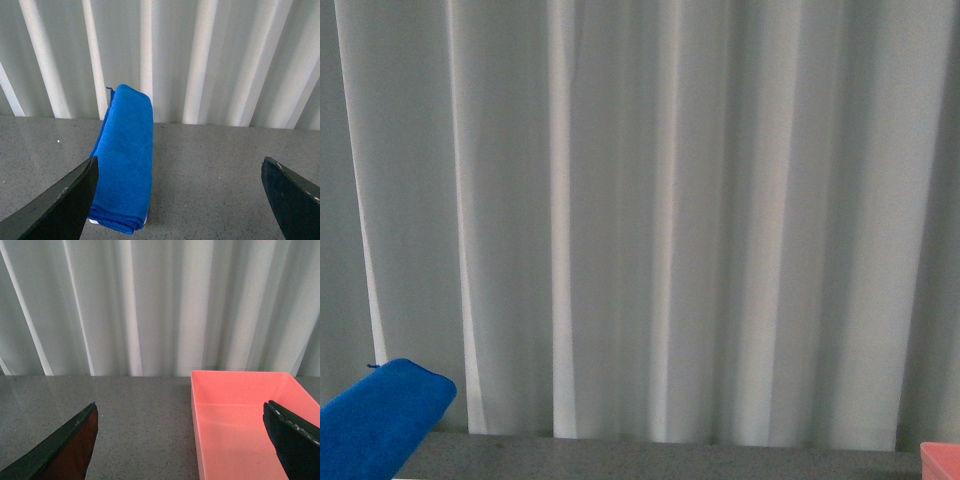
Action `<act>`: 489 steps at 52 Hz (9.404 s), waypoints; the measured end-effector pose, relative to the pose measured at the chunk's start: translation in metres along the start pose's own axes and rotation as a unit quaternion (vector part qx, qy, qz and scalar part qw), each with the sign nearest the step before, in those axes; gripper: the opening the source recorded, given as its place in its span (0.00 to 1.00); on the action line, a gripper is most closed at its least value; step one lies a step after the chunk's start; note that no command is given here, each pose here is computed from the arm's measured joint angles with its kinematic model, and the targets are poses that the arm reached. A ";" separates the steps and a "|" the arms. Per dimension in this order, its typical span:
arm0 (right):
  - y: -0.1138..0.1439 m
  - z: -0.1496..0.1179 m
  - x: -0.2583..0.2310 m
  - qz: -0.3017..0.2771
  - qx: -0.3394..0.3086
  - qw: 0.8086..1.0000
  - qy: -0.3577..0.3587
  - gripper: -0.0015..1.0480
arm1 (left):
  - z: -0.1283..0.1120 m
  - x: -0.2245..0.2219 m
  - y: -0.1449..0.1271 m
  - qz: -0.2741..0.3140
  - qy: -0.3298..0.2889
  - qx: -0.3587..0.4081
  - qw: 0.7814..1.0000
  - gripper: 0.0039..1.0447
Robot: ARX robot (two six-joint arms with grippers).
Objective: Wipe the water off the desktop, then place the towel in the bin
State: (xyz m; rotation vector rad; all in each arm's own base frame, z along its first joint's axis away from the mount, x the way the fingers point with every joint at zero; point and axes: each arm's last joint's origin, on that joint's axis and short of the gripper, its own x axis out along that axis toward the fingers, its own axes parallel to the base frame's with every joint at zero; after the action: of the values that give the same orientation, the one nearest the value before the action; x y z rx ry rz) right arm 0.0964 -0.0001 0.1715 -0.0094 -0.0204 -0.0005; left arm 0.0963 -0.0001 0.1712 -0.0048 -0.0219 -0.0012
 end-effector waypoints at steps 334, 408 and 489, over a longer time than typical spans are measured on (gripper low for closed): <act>0.147 -0.016 0.172 0.402 0.086 0.899 0.153 0.06 | 0.069 0.207 -0.143 -0.355 0.241 -0.195 0.882 0.94; 0.140 -0.016 0.171 0.393 0.079 0.902 0.162 0.06 | 0.003 0.060 -0.012 0.000 0.016 -0.001 1.000 0.03; 0.132 -0.014 0.171 0.388 0.073 0.905 0.161 0.06 | 0.001 0.009 0.000 0.000 0.002 -0.001 1.000 0.03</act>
State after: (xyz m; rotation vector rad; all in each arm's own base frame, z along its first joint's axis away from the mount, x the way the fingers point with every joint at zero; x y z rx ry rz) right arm 0.2675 0.1318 0.1593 0.1342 0.3178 0.7996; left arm 0.1048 -0.0001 0.1728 -0.0075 -0.0177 -0.0004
